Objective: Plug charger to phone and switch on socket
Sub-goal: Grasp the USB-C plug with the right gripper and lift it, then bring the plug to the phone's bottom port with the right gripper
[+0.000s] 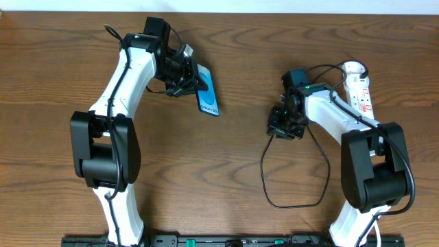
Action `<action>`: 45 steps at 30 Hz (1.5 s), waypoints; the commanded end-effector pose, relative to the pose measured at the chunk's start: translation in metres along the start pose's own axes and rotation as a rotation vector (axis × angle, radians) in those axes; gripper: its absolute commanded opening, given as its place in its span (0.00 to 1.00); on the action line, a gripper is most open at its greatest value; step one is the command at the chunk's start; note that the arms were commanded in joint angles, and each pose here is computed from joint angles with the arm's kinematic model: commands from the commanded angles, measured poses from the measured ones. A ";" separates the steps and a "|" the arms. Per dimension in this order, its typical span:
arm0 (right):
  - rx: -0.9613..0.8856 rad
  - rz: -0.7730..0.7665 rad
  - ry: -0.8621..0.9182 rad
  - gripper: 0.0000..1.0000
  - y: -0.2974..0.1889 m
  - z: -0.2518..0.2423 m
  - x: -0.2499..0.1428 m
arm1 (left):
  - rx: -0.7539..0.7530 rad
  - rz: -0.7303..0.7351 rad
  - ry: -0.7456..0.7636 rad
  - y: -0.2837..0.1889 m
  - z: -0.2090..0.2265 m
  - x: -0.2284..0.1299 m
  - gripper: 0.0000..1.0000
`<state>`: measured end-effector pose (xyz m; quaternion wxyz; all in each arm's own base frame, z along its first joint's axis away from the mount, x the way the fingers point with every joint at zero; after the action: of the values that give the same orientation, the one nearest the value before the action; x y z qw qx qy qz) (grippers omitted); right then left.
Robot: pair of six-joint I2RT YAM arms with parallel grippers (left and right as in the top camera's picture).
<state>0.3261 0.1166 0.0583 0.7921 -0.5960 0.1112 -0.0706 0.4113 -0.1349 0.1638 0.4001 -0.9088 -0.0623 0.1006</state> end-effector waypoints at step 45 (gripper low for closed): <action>0.740 -0.277 -0.714 0.01 -0.160 0.096 -0.054 | -0.612 -0.173 0.607 -0.111 -0.136 -0.035 0.07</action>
<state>0.3134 0.1652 0.2158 0.9069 -0.3505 -0.2323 -0.0254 0.4210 -0.1707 0.2914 0.1004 -0.9770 -0.0063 -0.1882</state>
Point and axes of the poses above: each gripper's point midway between its finger pads, its own y axis out along the fingers, its own z axis along the line the jaws close on, x = y × z, the point moved 6 cm from there along -y, back along the fingers, and after that the axes turned 3 degrees about -y, right-handed, at the moved point
